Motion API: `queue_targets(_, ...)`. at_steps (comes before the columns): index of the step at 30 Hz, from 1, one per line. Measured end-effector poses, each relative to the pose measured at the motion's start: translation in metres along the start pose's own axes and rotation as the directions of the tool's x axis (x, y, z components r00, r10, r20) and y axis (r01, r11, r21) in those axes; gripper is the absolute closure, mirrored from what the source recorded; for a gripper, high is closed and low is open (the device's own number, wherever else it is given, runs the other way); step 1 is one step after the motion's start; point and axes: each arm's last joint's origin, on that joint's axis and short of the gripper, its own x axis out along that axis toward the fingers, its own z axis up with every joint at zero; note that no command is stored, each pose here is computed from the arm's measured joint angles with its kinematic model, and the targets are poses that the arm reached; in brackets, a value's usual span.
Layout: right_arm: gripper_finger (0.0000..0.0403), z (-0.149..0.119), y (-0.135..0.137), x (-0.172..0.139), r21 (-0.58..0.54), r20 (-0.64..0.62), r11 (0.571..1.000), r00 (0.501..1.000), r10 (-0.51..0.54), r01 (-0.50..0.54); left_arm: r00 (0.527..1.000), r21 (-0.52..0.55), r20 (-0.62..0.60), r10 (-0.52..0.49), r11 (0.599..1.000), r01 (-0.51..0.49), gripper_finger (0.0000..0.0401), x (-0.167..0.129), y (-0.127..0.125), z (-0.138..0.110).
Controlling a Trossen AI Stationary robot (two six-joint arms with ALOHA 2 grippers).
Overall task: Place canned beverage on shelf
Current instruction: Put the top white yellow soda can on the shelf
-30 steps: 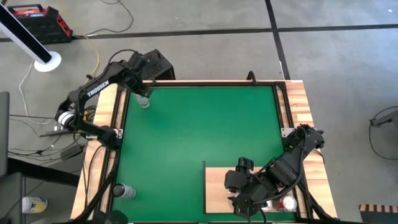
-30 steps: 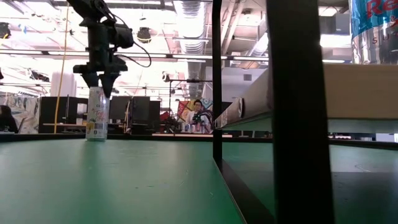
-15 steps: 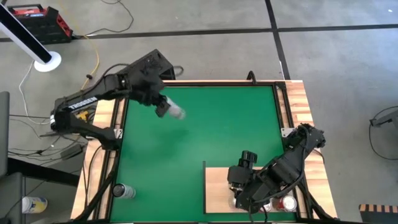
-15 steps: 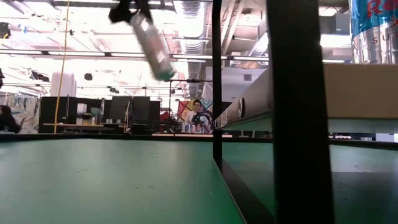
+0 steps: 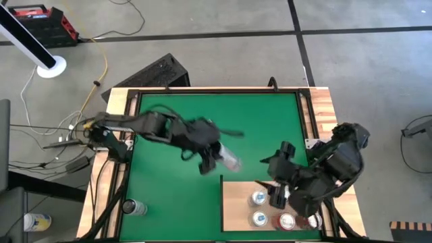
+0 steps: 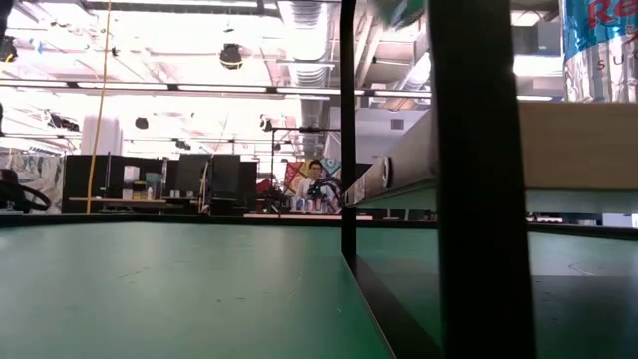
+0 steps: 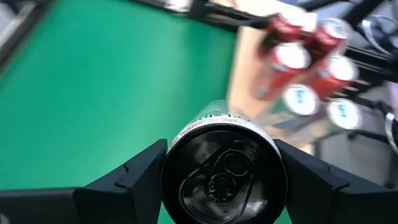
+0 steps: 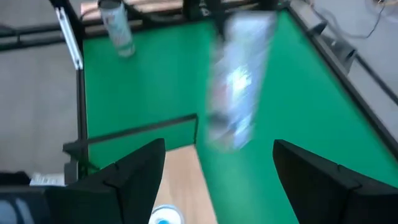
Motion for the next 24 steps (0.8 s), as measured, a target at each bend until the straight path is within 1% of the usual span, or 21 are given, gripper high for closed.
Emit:
queue_targets(5,0.0081,0.003,-0.014,-0.017,0.019,0.076,1.0,0.997,-0.013,0.011,0.991,0.032,-0.024,-0.129,0.991,0.13,0.0167,0.022,-0.049,0.0)
queue_targets(7,0.0081,0.003,-0.018,-0.021,0.011,0.084,1.0,0.996,-0.007,0.006,0.986,0.042,-0.033,-0.161,0.986,0.162,0.0167,0.028,-0.065,-0.003)
queue_targets(11,0.0081,0.005,-0.024,-0.026,-0.016,0.092,1.0,0.996,-0.002,0.003,0.974,0.027,-0.065,-0.218,0.975,0.22,0.0167,0.039,-0.092,-0.012)
queue_targets(14,0.0081,0.007,-0.029,-0.027,-0.045,0.096,0.999,0.995,-0.004,0.008,0.966,-0.002,-0.087,-0.243,0.97,0.243,0.0167,0.041,-0.105,-0.022)
queue_targets(20,0.0081,0.01,-0.033,-0.022,-0.104,0.082,0.994,0.997,-0.013,0.022,0.964,-0.045,-0.148,-0.219,0.976,0.215,0.0167,0.064,-0.12,-0.041)
queue_targets(24,0.0081,0.014,-0.037,-0.017,-0.118,0.055,0.993,0.998,-0.008,0.014,0.965,-0.072,-0.151,-0.215,0.976,0.206,0.0167,0.078,-0.126,-0.047)
